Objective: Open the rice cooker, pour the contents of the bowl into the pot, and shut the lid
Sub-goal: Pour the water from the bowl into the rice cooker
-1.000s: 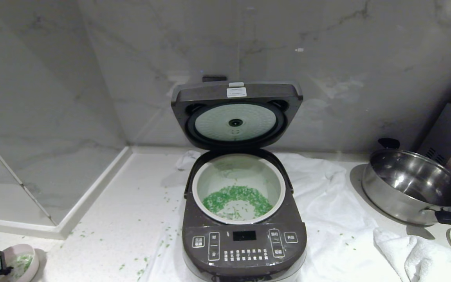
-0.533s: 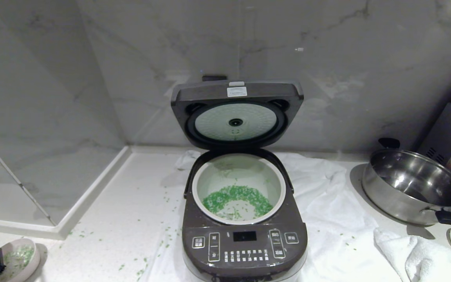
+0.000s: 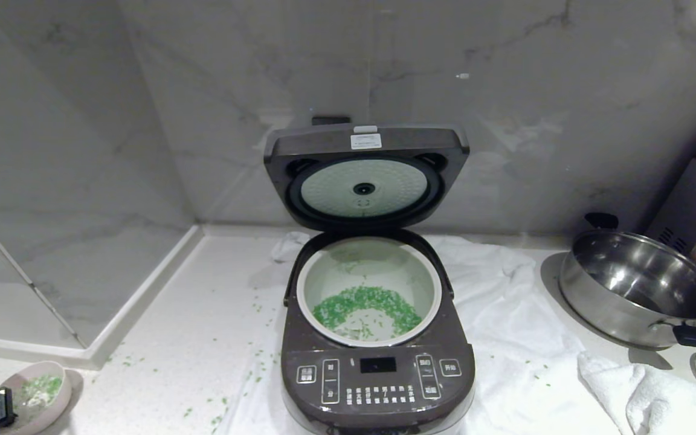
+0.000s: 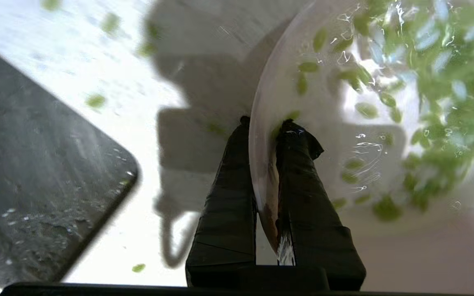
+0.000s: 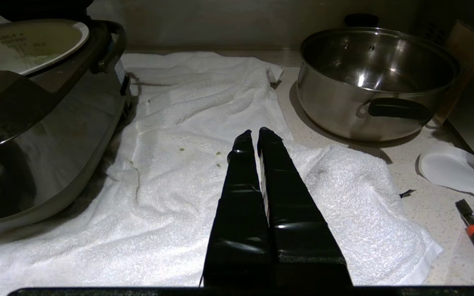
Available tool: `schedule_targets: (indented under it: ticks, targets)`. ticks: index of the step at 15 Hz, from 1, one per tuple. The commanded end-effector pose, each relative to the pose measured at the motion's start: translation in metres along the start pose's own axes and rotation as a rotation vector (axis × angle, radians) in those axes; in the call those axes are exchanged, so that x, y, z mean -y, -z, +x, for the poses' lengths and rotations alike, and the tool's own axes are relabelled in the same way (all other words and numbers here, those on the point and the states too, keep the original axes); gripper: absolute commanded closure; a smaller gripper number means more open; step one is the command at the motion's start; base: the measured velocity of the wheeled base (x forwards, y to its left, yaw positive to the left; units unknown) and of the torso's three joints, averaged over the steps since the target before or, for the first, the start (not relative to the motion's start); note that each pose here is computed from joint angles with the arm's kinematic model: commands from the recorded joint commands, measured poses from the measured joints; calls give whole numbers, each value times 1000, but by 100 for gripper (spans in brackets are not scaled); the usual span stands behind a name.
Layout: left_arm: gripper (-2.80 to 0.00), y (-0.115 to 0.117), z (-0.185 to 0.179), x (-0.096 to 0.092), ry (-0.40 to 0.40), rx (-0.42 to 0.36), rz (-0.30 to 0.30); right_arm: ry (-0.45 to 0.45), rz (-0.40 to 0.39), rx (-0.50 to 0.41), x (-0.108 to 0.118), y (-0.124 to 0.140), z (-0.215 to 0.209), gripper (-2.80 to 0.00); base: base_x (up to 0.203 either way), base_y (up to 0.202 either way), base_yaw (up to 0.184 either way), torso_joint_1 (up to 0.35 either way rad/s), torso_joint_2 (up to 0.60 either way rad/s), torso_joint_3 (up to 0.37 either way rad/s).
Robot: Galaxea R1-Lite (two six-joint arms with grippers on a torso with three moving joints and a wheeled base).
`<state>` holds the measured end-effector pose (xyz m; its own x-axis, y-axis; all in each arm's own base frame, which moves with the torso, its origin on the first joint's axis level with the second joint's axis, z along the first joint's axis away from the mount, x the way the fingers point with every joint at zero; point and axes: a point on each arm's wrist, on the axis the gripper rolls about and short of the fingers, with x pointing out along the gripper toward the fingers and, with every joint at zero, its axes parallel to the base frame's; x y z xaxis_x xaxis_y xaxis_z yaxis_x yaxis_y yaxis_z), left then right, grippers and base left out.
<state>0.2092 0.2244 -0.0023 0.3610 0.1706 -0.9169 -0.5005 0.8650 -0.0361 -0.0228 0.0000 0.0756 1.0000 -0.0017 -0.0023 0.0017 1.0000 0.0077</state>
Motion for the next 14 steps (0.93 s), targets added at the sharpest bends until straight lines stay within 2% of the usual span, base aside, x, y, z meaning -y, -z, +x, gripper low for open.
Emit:
schedule_targets:
  ticks: [1, 5, 9, 14]
  targets:
    - [0, 4, -6, 3, 35, 2, 7, 0, 0, -1, 0, 0, 0, 0, 0, 0, 0, 0, 0, 0]
    - [0, 3, -10, 2, 82, -8, 1, 0, 0, -1, 0, 0, 0, 0, 0, 0, 0, 0, 0, 0]
    - [0, 5, -14, 3, 111, 2, 35, 0, 0, -4, 0, 0, 0, 0, 0, 0, 0, 0, 0, 0]
    - [0, 11, -40, 21, 277, -37, 102, 0, 0, -4, 0, 0, 0, 0, 0, 0, 0, 0, 0, 0]
